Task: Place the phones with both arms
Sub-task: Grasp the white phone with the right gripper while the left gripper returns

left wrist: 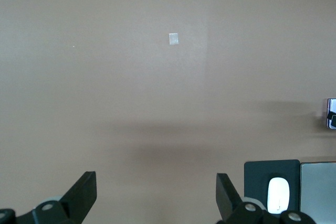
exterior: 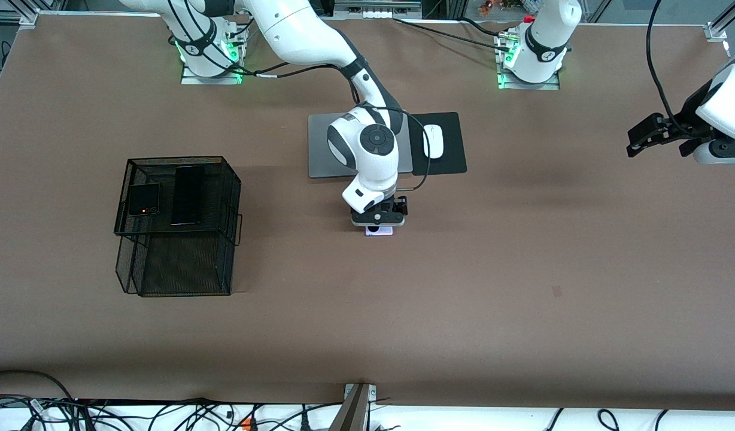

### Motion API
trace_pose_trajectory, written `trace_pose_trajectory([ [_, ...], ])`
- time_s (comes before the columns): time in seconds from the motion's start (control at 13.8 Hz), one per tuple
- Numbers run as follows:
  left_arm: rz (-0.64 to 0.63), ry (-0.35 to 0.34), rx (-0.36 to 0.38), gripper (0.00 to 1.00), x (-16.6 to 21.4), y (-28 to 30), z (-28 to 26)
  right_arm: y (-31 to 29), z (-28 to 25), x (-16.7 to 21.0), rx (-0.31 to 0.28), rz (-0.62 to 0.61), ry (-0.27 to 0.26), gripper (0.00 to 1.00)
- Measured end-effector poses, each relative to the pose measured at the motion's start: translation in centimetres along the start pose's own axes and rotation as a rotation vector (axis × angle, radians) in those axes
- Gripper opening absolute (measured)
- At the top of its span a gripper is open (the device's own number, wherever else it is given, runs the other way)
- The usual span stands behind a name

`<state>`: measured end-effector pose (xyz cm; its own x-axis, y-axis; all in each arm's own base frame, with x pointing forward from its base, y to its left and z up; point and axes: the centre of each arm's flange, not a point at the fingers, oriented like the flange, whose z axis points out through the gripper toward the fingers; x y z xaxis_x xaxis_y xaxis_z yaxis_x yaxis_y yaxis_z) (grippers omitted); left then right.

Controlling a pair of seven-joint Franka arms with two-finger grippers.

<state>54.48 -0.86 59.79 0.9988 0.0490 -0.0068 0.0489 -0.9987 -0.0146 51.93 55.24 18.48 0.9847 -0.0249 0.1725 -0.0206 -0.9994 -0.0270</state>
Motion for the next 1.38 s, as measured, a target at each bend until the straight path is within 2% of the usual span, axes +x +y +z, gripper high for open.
trace_pose_trajectory([
  [0.65,0.0,0.0,0.0,1.0,0.0,0.0,0.0,1.0,1.6,-0.3,-0.001,0.004,0.014,1.0],
  [0.8,0.0,0.0,0.0,1.0,0.0,0.0,0.0,1.0,1.3,-0.2,0.001,0.006,0.014,0.84],
  [1.16,0.0,-0.002,0.0,1.0,0.0,0.0,0.0,0.9,1.3,-0.2,0.004,0.003,0.017,0.84],
  [1.38,0.0,-0.006,0.0,1.0,-0.1,0.0,0.0,0.4,-1.0,0.6,0.002,0.006,0.007,0.84],
])
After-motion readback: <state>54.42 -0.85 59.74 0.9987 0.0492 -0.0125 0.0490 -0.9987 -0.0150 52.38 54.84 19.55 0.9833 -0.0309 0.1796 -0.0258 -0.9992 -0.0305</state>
